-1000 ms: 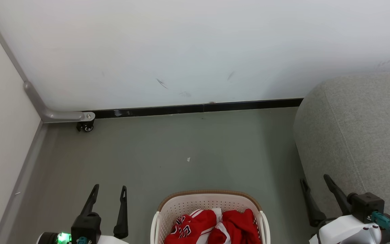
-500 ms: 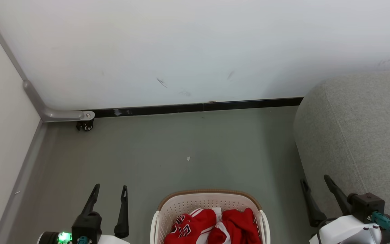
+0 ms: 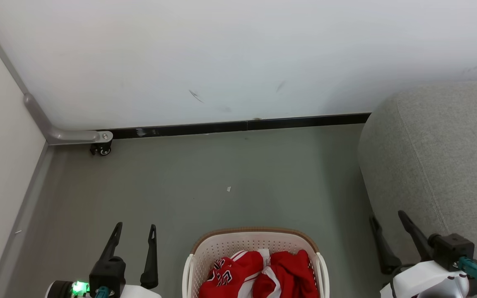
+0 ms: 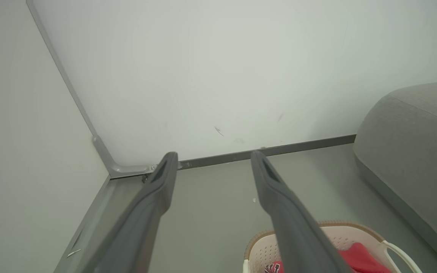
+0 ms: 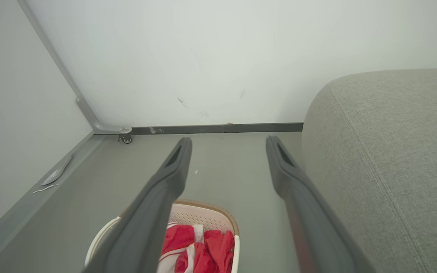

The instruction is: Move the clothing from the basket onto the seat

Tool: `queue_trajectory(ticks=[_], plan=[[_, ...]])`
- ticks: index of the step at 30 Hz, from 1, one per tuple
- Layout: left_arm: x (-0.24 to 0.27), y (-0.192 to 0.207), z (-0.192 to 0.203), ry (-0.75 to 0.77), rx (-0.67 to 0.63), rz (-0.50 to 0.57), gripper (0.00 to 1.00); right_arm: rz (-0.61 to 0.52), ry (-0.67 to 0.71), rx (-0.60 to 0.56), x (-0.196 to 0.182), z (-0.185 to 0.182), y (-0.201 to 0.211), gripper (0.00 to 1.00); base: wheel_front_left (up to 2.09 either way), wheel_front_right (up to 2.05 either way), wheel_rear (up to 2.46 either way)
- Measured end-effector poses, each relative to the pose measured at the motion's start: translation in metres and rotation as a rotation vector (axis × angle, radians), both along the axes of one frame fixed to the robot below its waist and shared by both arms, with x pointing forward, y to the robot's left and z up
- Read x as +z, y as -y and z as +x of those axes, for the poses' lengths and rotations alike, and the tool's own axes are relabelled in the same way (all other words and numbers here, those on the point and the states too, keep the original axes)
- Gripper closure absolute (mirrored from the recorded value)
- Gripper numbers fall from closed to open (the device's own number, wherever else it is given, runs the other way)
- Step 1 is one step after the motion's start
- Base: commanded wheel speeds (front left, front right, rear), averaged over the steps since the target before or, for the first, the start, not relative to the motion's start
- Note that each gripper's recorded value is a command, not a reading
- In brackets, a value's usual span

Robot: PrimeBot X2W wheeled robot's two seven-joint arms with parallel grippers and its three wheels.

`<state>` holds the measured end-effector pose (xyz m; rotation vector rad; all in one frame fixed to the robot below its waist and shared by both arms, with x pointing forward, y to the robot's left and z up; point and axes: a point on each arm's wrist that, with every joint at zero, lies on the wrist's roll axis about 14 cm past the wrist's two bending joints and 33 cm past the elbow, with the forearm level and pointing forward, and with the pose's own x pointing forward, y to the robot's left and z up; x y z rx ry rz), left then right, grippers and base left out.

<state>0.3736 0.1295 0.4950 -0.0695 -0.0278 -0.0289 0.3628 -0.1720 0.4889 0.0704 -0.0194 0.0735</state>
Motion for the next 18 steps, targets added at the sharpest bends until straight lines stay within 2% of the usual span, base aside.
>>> queue_trajectory(ticks=[18], plan=[[-0.017,0.038,0.022,-0.038,-0.147,0.064,0.00,-0.017,0.015,-0.078,0.004,0.006,0.027,0.00,0.00,0.00,0.00]])
